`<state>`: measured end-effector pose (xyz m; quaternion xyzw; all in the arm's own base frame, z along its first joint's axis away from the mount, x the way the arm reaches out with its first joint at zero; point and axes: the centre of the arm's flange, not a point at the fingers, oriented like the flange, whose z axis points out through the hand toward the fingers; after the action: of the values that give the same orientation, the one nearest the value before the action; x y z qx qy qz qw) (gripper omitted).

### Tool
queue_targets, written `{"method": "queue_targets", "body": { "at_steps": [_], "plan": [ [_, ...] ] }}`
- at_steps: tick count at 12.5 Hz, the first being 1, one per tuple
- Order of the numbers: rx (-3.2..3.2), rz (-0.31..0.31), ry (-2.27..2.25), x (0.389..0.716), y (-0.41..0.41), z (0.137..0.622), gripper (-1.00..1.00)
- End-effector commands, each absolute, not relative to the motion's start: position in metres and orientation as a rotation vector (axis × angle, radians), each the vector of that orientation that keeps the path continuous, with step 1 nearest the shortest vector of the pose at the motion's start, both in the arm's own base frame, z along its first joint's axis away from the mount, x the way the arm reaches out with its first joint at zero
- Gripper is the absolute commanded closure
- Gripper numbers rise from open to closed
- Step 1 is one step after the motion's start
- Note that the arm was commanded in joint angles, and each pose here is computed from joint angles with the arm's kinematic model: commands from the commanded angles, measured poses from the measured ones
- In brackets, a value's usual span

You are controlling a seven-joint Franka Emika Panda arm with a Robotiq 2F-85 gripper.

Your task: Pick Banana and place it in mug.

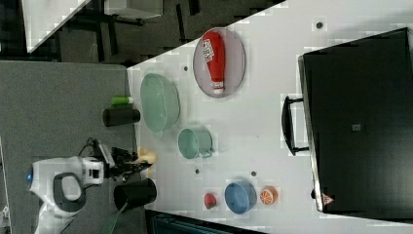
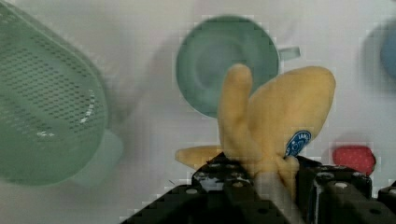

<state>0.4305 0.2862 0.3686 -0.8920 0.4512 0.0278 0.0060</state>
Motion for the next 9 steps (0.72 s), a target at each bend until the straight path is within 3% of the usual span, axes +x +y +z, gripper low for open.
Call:
{"method": "queue_targets", "body": {
  "at_steps": [1,2,6,9],
  "plan": [
    [-2.705,0.140,1.678,0.453,0.257,0.315,0.46],
    [-2.697,0.104,1.644,0.458,0.260,0.307,0.46],
    [-2.632,0.127,1.686,0.459,0.260,0.263,0.40],
    [-2.615,0.107,1.680,0.459,0.259,0.259,-0.24]
  ]
}}
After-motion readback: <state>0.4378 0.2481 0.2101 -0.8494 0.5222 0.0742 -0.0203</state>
